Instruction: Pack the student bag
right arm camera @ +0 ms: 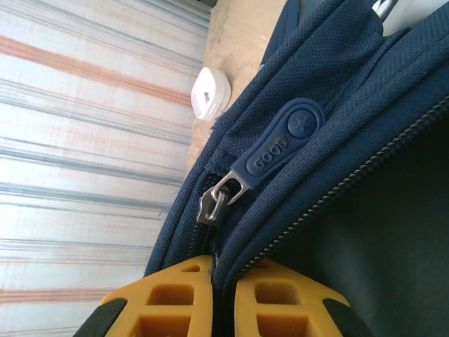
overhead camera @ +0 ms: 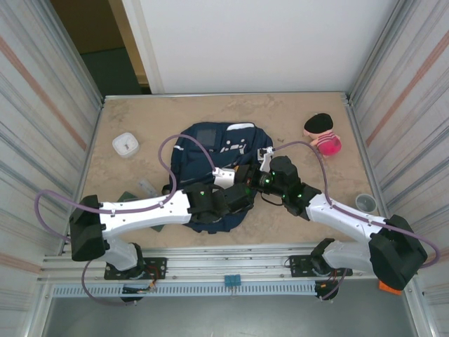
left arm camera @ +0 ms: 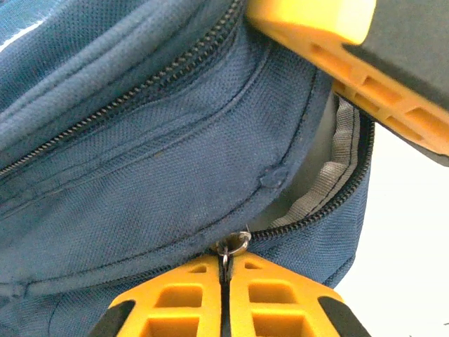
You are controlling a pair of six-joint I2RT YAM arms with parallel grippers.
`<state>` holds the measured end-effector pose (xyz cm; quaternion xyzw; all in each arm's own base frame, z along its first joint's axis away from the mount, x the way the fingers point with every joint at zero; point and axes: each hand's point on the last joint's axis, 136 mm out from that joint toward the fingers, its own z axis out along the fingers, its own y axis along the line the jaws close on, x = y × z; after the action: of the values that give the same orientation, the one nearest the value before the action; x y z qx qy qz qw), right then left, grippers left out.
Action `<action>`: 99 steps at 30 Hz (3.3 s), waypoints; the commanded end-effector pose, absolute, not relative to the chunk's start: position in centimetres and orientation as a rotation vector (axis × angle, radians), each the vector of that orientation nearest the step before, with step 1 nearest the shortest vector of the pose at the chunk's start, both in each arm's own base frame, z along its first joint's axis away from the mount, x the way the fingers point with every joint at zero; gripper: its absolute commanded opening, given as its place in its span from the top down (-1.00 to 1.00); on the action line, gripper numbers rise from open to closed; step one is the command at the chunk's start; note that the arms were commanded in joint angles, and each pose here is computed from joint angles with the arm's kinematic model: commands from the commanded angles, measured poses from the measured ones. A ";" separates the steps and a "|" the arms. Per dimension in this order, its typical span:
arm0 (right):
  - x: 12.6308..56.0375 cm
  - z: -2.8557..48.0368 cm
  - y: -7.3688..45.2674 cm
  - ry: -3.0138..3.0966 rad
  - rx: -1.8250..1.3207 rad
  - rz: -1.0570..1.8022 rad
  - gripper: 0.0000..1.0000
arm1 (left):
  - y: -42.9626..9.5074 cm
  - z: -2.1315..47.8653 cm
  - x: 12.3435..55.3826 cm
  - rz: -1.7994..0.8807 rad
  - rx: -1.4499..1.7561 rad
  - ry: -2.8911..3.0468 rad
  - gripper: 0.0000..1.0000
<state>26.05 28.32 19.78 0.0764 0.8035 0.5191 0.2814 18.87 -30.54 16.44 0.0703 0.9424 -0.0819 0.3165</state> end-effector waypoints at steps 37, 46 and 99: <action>26.7 19.3 28.1 2.149 0.310 1.405 -0.08 | -28.8 17.9 20.0 -0.695 0.241 2.236 1.00; 27.8 20.2 25.2 2.194 0.219 1.349 0.83 | -24.9 16.2 20.3 -0.539 0.183 2.275 1.00; 25.2 35.5 24.6 2.084 -0.370 1.596 0.98 | -13.8 13.7 31.6 -0.328 -0.095 2.197 1.00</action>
<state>25.73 24.71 30.04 -0.0634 0.8097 0.5516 0.1901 29.59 -17.67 14.59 0.0089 0.8812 -0.2072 0.4248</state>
